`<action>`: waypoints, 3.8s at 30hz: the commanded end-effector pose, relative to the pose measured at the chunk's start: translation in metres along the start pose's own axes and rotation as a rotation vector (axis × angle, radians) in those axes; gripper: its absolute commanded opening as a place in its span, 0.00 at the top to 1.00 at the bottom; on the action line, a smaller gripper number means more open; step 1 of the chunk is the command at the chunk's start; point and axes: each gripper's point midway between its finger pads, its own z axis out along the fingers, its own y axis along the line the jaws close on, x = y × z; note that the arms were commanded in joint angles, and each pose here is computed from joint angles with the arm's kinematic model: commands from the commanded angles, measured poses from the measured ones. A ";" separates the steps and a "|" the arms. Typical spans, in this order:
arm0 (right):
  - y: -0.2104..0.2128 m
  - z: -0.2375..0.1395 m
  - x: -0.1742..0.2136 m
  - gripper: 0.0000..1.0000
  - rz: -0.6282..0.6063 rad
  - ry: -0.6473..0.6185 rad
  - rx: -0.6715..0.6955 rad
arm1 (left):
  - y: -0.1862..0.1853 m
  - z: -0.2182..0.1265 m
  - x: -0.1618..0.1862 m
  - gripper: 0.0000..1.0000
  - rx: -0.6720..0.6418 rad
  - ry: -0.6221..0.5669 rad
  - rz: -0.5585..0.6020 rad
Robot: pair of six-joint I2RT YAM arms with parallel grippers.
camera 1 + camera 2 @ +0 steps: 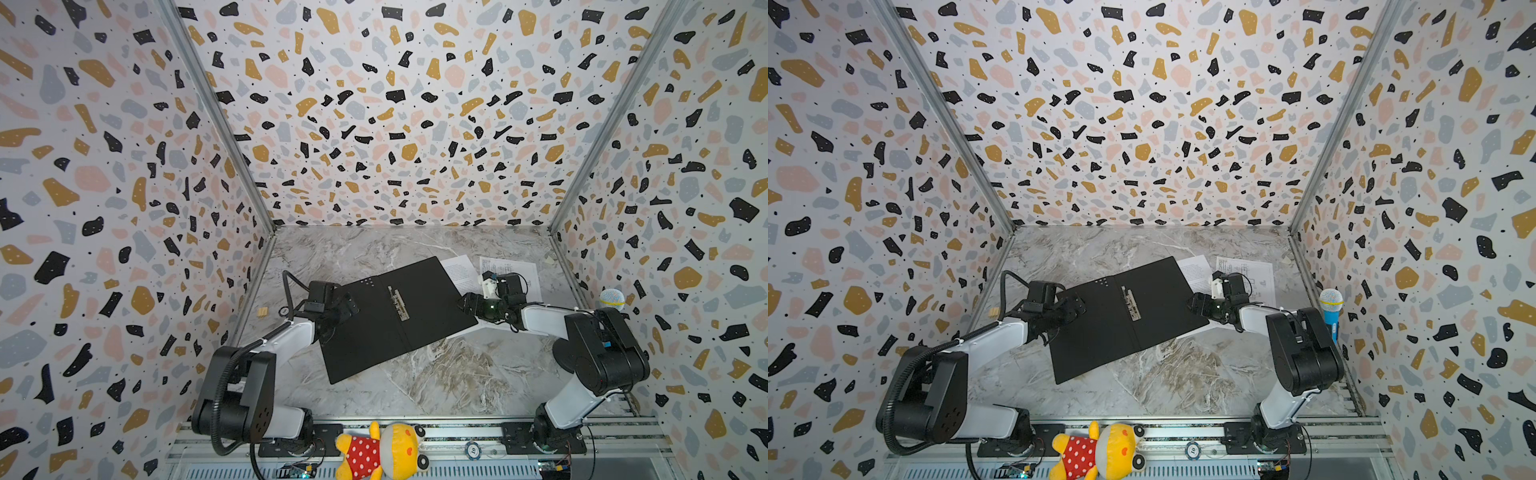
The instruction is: Put the files into the folder
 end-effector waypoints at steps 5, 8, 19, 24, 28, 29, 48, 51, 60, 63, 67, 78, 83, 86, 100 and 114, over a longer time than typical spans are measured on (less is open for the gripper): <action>0.005 0.002 0.000 0.13 -0.007 0.025 -0.029 | 0.044 -0.027 -0.006 0.00 -0.143 -0.105 -0.026; 0.006 0.004 0.000 0.13 -0.012 0.036 -0.040 | 0.058 -0.030 -0.004 0.01 -0.174 -0.117 -0.056; 0.010 0.005 0.003 0.14 -0.013 0.058 -0.075 | 0.062 -0.010 -0.002 0.01 -0.153 -0.059 -0.054; 0.008 0.003 0.005 0.14 -0.007 0.058 -0.075 | 0.069 0.000 0.004 0.00 -0.174 -0.024 -0.051; 0.009 0.002 0.009 0.14 -0.003 0.065 -0.082 | 0.066 0.003 0.000 0.00 -0.155 -0.033 -0.058; 0.009 0.002 0.009 0.14 0.000 0.066 -0.083 | 0.064 0.004 -0.003 0.01 -0.149 -0.032 -0.057; 0.022 0.004 0.029 0.17 0.037 0.103 -0.140 | 0.023 0.050 -0.064 0.00 -0.055 0.006 -0.029; 0.027 0.005 0.033 0.17 0.036 0.111 -0.145 | 0.020 0.058 -0.072 0.00 -0.052 0.012 -0.018; 0.044 0.009 0.048 0.17 0.029 0.132 -0.162 | 0.009 0.069 -0.103 0.00 -0.075 -0.006 0.033; 0.049 0.011 0.050 0.17 0.025 0.135 -0.166 | 0.005 0.066 -0.113 0.00 -0.074 -0.026 0.036; 0.057 0.009 0.047 0.17 0.016 0.127 -0.181 | -0.002 0.057 -0.127 0.00 -0.078 -0.063 0.048; 0.037 -0.024 -0.004 0.13 -0.017 -0.014 -0.063 | -0.047 0.028 -0.119 0.00 0.055 -0.093 0.075; 0.006 -0.049 -0.027 0.10 -0.036 -0.096 0.072 | -0.089 0.012 -0.107 0.01 0.136 -0.100 0.135; -0.023 -0.062 -0.035 0.09 0.007 -0.140 0.160 | -0.119 0.003 -0.095 0.01 0.186 -0.099 0.186; -0.066 -0.052 -0.010 0.09 0.126 -0.050 0.205 | -0.197 -0.006 -0.027 0.00 0.338 -0.024 0.375; -0.052 -0.052 0.023 0.12 0.191 -0.008 0.100 | -0.208 0.009 0.002 0.00 0.361 0.034 0.416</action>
